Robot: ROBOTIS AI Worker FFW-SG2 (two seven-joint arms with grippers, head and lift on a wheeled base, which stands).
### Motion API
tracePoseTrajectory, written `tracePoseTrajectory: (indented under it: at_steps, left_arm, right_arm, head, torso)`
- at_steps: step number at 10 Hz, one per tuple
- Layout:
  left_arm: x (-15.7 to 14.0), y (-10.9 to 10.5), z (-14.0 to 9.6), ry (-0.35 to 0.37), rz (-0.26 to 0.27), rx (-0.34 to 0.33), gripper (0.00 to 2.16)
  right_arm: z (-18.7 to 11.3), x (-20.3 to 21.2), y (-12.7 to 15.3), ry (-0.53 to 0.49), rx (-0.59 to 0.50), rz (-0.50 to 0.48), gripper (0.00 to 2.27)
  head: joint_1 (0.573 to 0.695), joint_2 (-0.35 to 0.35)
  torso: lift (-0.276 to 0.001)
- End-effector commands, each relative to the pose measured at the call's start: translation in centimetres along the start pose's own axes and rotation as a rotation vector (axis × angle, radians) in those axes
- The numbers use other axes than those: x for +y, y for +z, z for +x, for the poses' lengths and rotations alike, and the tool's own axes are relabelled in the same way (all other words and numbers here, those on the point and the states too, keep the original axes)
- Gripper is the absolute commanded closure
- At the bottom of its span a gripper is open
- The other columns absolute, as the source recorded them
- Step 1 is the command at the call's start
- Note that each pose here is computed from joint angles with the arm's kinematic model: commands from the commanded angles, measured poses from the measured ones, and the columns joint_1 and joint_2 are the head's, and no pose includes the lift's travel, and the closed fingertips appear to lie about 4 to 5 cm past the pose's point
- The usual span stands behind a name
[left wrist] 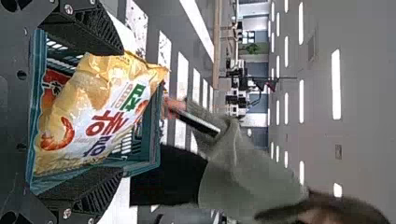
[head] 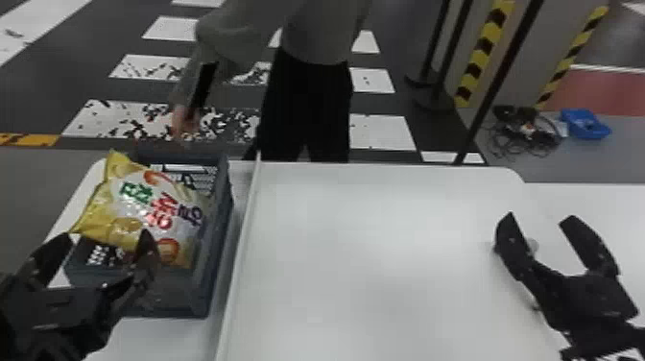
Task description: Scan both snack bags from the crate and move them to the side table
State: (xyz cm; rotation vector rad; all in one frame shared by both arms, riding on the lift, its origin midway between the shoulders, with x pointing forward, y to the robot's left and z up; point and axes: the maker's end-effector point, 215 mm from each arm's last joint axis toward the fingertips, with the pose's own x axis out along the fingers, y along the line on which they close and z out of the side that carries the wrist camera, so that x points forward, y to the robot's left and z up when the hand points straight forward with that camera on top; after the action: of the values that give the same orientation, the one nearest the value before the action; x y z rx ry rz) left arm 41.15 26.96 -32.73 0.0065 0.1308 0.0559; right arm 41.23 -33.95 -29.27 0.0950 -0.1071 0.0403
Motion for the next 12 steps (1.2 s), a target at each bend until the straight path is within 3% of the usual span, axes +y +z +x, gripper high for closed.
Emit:
tracePoseTrajectory:
  at_steps: [1, 4, 7, 10, 12]
  left_arm:
    - [0.8, 0.2, 0.1, 0.022, 0.001, -0.006, 0.12]
    - [4.5, 1.1, 0.4, 0.053, -0.043, -0.010, 0.12]
    - [8.5, 2.3, 1.2, 0.016, -0.135, -0.043, 0.12]
    - [9.8, 1.6, 3.9, 0.012, -0.173, -0.033, 0.12]
    - [9.9, 0.6, 6.3, 0.004, -0.176, 0.012, 0.12]
  right_arm:
    - [0.0, 0.1, -0.1, 0.001, 0.001, 0.000, 0.10]
    - [-0.1, 0.3, -0.3, 0.006, 0.006, -0.006, 0.10]
    - [-0.1, 0.9, -0.5, 0.021, 0.012, -0.013, 0.10]
    - [-0.4, 1.2, -0.9, 0.030, 0.023, -0.025, 0.10]
    - [-0.4, 1.3, -0.8, 0.037, 0.025, -0.036, 0.10]
  head:
    - [0.695, -0.099]
    - [0.695, -0.067]
    - [0.695, -0.017]
    - [0.695, 0.044]
    - [0.695, 0.054]
  torso:
    - [-0.095]
    - [-0.095]
    - [-0.095]
    - [-0.095]
    - [-0.095]
